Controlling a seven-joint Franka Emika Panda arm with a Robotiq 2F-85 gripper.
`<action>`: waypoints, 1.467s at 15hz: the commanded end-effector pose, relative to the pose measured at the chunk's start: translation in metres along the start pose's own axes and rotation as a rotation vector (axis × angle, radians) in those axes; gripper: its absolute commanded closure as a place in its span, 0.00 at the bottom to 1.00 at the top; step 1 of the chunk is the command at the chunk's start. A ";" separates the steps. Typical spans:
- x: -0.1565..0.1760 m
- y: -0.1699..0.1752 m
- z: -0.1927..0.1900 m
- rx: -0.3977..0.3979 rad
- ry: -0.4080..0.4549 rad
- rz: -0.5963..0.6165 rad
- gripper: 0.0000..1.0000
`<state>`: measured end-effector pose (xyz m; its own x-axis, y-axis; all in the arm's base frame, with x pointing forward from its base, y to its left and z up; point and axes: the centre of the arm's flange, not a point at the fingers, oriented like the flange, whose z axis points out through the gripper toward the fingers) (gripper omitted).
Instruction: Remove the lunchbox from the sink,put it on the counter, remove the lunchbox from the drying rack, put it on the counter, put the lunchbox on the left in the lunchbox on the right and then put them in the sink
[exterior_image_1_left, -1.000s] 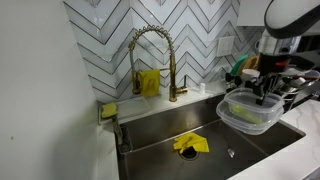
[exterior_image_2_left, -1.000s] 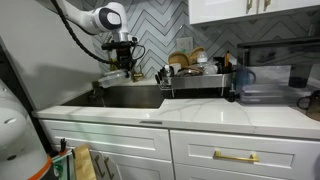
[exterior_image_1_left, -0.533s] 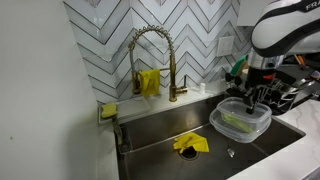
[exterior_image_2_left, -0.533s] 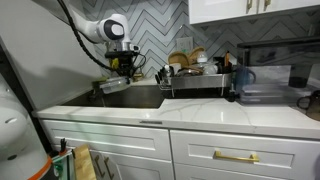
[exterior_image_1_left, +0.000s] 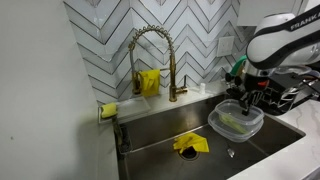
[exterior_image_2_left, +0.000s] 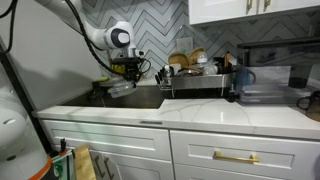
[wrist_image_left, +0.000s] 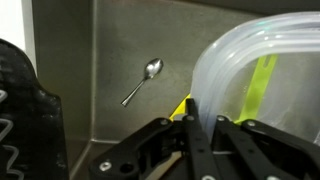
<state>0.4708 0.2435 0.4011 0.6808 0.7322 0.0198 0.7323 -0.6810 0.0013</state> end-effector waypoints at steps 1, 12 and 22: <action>0.035 0.017 0.053 -0.035 0.061 -0.011 0.98; 0.081 0.017 0.132 0.041 0.058 -0.012 0.93; 0.114 0.000 0.167 0.086 0.039 0.019 0.98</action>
<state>0.5439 0.3139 0.2559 0.6714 0.7370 0.0778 0.7411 -0.6684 -0.0637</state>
